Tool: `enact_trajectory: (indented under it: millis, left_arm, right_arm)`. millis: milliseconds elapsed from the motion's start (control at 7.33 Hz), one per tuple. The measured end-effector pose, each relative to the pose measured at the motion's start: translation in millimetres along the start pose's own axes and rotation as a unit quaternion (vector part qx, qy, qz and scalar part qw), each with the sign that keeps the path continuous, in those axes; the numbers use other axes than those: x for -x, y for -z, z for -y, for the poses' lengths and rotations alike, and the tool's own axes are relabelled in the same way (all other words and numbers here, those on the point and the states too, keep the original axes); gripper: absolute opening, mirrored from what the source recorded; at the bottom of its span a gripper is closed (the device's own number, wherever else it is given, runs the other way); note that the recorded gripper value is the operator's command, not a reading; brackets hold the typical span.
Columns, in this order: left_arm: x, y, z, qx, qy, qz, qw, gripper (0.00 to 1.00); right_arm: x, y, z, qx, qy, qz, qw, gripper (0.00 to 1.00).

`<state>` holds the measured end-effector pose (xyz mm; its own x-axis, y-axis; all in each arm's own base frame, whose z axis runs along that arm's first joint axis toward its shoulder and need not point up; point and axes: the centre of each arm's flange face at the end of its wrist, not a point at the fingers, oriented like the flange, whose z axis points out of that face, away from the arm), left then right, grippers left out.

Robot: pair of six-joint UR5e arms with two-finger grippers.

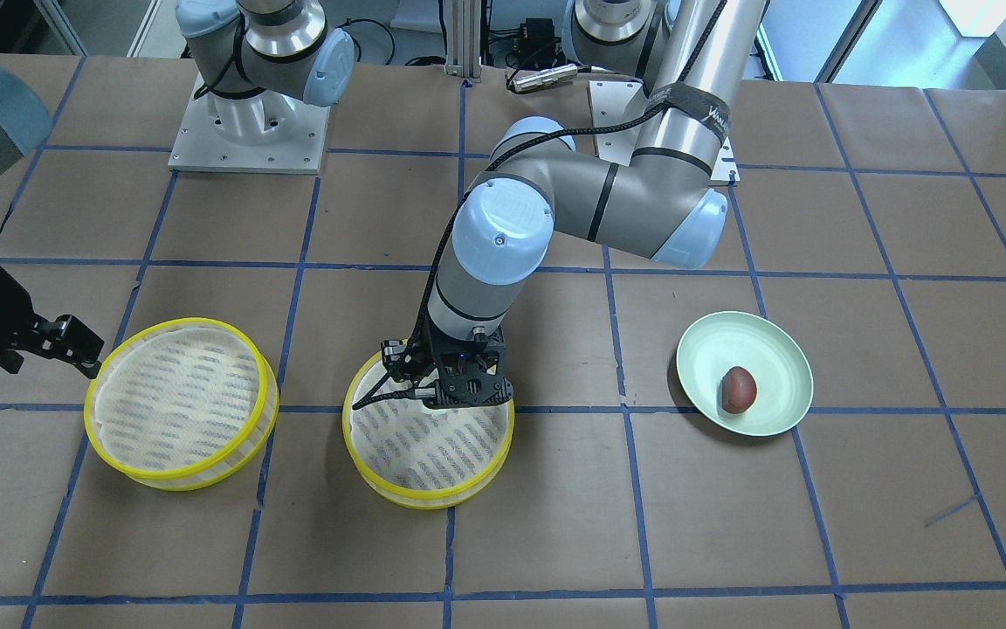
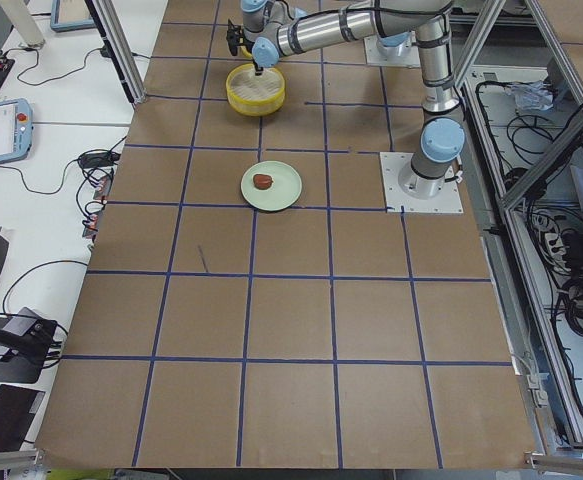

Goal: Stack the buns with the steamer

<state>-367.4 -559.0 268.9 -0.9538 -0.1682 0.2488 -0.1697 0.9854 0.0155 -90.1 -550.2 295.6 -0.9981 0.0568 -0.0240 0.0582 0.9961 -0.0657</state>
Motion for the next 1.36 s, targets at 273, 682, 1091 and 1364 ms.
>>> enact_trajectory:
  millis: [273, 682, 1091, 1364]
  left_arm:
    - [-1.3, -2.7, -1.1, 0.002, -0.001, 0.000, 1.0000, 0.79]
    - [-3.6, 2.0, -1.5, -0.001, -0.003, -0.004, 1.0000, 0.87]
    - [3.8, 53.6, 11.4, -0.013, -0.020, 0.012, 0.9996, 0.92]
    - [80.3, 108.7, 39.6, -0.007, -0.042, 0.046, 0.9980, 0.92]
  right_arm:
    - [-3.1, -15.3, -4.3, 0.001, 0.012, 0.016, 0.9998, 0.98]
    - [-5.6, -34.0, -0.7, 0.001, 0.015, 0.019, 0.9997, 0.93]
    - [-6.4, -65.7, -2.5, 0.012, 0.015, 0.024, 0.9995, 0.74]
    - [-5.1, -78.0, -6.7, 0.017, 0.016, 0.025, 0.9994, 0.28]
